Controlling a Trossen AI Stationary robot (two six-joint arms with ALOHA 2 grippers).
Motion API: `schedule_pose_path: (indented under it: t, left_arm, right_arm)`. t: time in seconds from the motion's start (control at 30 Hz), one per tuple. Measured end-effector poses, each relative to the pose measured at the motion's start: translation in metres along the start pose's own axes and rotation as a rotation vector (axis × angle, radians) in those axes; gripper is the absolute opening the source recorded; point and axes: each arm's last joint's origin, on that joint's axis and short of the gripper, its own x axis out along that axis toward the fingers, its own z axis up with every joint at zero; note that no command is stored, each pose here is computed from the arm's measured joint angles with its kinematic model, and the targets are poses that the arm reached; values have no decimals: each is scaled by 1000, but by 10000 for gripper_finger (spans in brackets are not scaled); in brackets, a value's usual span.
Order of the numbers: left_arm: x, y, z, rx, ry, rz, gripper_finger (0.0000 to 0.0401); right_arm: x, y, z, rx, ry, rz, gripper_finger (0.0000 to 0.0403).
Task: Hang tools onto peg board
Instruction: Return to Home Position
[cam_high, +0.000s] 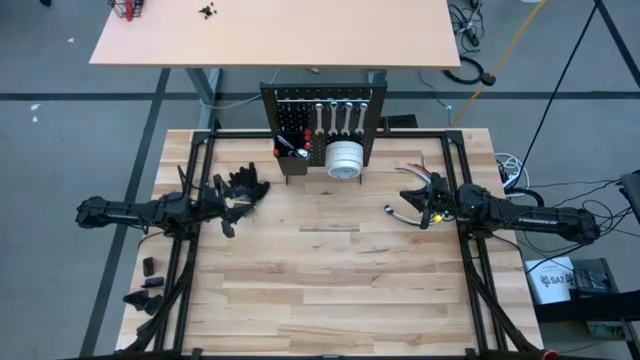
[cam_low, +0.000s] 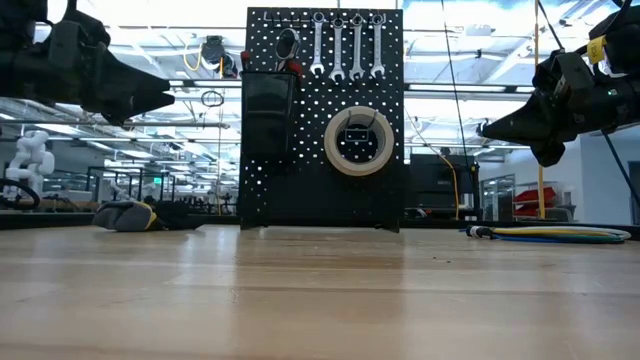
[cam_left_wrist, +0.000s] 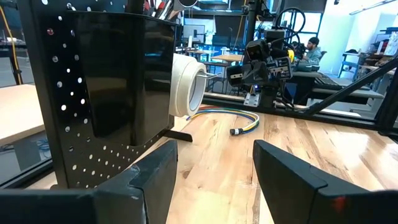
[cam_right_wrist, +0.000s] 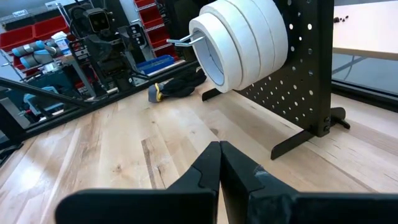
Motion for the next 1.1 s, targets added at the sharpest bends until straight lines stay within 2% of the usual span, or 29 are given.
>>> schedule_pose_path:
  t: [1.1]
  left_arm:
    - [0, 0, 0, 0, 1, 0, 212]
  right_arm:
    - [0, 0, 0, 0, 0, 0, 6]
